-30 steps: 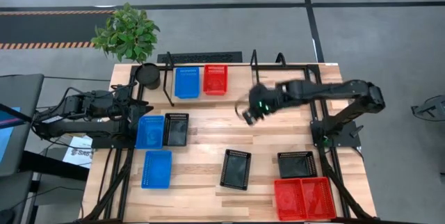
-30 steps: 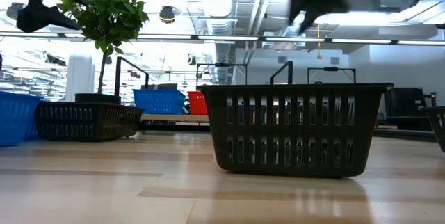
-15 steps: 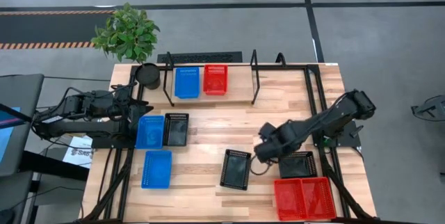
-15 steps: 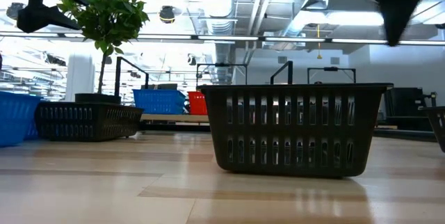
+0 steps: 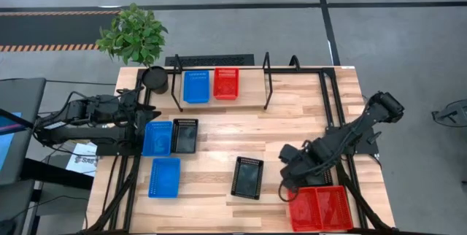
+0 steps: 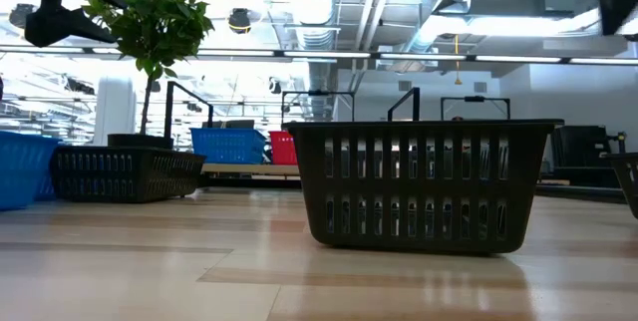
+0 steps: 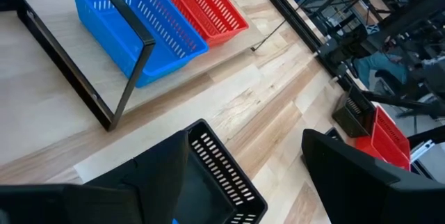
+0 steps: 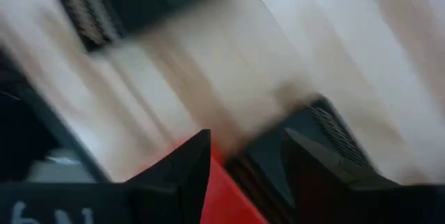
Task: Stack baskets on shelf by color
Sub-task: Stack the left red bin on the red bin on the shelf
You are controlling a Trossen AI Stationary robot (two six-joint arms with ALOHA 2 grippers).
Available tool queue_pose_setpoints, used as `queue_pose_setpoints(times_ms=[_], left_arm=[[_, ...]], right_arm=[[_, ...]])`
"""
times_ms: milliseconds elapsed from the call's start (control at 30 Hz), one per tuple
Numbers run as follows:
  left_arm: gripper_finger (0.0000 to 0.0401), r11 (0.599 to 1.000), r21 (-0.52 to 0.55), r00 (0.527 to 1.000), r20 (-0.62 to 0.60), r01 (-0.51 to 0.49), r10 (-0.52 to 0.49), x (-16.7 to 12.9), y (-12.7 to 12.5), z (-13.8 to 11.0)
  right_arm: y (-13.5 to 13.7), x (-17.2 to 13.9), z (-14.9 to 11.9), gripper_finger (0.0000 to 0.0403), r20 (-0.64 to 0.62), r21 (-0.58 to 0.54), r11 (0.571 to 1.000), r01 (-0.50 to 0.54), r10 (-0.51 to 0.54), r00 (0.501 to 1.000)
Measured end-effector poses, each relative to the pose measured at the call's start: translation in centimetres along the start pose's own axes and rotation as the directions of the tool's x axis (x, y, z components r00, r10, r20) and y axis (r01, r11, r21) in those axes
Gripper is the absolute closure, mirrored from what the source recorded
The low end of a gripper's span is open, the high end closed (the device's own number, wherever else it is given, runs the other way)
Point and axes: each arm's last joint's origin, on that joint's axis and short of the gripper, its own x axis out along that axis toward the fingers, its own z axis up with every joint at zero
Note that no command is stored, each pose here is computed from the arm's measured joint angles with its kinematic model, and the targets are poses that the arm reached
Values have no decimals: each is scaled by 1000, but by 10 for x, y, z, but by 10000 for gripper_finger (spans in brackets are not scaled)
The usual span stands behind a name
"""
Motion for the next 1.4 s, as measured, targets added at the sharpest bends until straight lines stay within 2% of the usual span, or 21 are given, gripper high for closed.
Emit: queue_pose_setpoints(times_ms=[133,267,333,400,533,700,767,900,1100,1267,1400], left_arm=[[132,1000,0,1000,2,-1,1,0,0,0],[132,1000,0,1000,1,0,0,0,0,0],[132,1000,-1,1000,0,0,0,0,0,0],[132,1000,-2,1000,-2,2,-2,0,0,0],[132,1000,6,1000,-7,1,-1,0,0,0],[132,1000,11,1000,-8,1,-1,0,0,0],[132,1000,15,1000,-8,1,-1,0,0,0],[132,1000,26,1000,2,-9,9,0,0,0],[132,1000,26,1000,7,-14,14,0,1,0],[132,1000,16,1000,11,-17,17,0,1,0],[132,1000,3,1000,11,-18,18,0,1,0]], right_arm=[[15,7,21,198,120,4,991,-137,136,983],[24,20,50,199,184,-98,970,-223,238,954],[24,26,60,202,143,-124,958,-257,274,951],[21,32,61,205,44,-112,955,-276,283,958],[20,33,31,208,-121,-82,978,-193,182,976],[27,28,-18,206,-213,-44,996,-73,62,975],[31,26,-34,203,-209,-57,996,-66,52,977],[37,23,-57,203,-87,-203,978,-39,22,996],[28,35,-54,213,-101,-309,951,-2,-30,994],[24,44,-40,212,-90,-419,908,-31,-8,996],[20,51,-38,213,-94,-497,867,-23,-27,995]])
